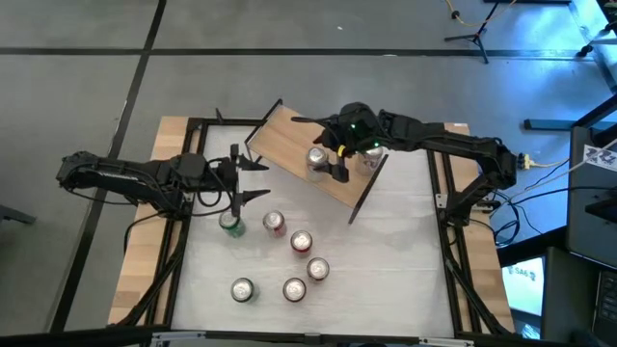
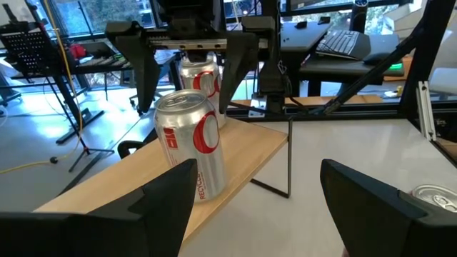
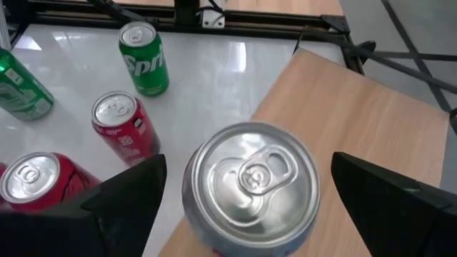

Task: Place canned beverage on shelf
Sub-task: Put the red-silver soda can on the shelf aligned with the other red-silver soda can

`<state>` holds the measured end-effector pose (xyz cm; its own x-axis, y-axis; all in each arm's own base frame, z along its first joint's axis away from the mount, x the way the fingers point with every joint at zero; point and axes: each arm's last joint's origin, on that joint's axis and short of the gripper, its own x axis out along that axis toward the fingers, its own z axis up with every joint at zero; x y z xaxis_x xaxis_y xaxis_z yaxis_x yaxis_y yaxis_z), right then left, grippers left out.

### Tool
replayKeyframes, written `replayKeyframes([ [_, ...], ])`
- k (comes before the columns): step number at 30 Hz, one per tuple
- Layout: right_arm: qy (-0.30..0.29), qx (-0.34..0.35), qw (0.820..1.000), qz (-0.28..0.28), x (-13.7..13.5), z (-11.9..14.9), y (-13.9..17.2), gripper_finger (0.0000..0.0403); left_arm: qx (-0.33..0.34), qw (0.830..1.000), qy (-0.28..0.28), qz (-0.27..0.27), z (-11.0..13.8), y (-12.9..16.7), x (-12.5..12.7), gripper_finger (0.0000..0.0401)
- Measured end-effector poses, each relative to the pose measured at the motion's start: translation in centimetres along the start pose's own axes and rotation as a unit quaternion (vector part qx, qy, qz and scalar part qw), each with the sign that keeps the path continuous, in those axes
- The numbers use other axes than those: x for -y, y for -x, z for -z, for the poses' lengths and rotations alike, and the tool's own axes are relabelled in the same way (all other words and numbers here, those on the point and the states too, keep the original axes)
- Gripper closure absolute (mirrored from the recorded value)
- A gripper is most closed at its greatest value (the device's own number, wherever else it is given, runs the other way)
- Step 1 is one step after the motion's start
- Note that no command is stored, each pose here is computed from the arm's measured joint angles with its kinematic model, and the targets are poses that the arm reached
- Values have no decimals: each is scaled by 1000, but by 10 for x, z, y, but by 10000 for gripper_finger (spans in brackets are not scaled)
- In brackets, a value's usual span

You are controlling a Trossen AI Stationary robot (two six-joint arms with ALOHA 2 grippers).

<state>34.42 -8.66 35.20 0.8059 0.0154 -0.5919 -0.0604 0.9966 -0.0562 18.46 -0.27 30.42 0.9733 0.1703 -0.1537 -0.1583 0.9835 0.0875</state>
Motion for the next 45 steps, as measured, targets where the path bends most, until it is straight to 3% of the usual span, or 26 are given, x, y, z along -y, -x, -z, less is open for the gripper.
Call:
replayKeyframes([
  [15,-8,-40,999,-11,2,11,-25,17,0,1000,0,0,0,0,0,115],
  [26,-32,-47,998,6,4,12,-28,110,0,1000,0,0,0,0,0,115],
  [36,-98,-64,993,15,2,14,-23,88,0,1000,1,0,0,0,0,115],
  [45,-150,-72,986,31,-5,14,-17,107,-1,1000,1,0,0,0,0,115],
])
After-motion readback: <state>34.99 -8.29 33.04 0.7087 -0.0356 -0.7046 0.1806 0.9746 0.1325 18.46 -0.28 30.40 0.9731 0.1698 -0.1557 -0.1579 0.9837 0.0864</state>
